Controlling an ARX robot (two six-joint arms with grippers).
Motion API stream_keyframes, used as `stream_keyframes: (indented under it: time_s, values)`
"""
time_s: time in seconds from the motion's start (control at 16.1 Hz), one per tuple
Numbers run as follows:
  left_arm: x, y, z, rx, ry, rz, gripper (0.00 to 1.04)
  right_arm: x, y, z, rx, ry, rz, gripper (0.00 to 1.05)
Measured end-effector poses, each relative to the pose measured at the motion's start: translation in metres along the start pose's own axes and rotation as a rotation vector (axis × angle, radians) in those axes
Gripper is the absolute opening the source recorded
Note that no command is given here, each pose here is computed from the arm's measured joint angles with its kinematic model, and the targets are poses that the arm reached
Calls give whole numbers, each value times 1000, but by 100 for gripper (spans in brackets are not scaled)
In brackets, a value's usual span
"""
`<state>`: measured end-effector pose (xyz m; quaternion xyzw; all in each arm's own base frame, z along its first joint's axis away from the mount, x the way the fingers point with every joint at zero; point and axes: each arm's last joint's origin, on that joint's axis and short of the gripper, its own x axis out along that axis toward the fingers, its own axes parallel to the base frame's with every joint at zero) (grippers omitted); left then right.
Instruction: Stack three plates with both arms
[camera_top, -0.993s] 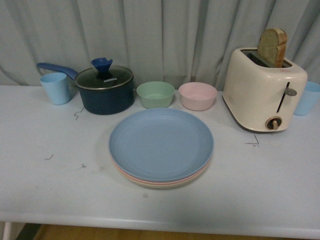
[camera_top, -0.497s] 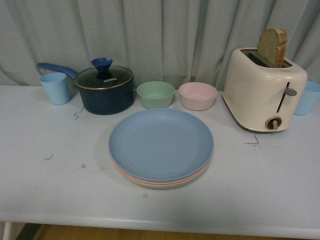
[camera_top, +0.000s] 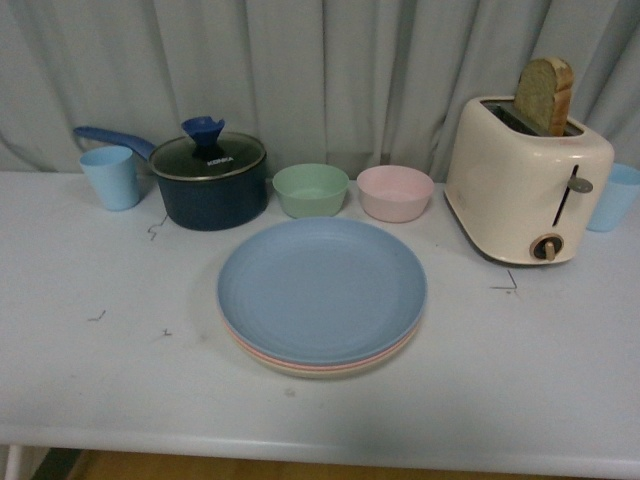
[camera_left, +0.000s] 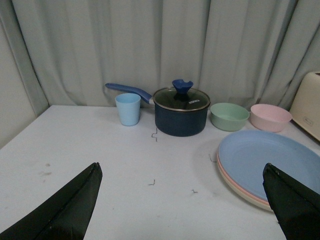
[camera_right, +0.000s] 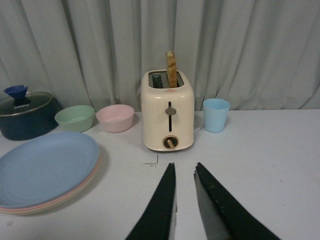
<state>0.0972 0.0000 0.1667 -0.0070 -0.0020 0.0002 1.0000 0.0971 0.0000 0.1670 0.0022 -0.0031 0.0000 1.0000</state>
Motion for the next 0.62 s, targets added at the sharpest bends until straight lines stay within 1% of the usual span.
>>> stream_keyframes:
  time_s: [0.25, 0.43, 0.5, 0.56, 0.62]
  values:
    - [0, 0, 0, 0, 0, 0, 98, 0, 0, 0, 0, 1, 0, 56]
    - [0, 0, 0, 0, 0, 0, 98, 0, 0, 0, 0, 1, 0, 95]
    - [0, 0, 0, 0, 0, 0, 98, 0, 0, 0, 0, 1, 0, 99]
    - [0, 0, 0, 0, 0, 0, 98, 0, 0, 0, 0, 1, 0, 97]
    - [0, 0, 0, 0, 0, 0, 98, 0, 0, 0, 0, 1, 0, 98]
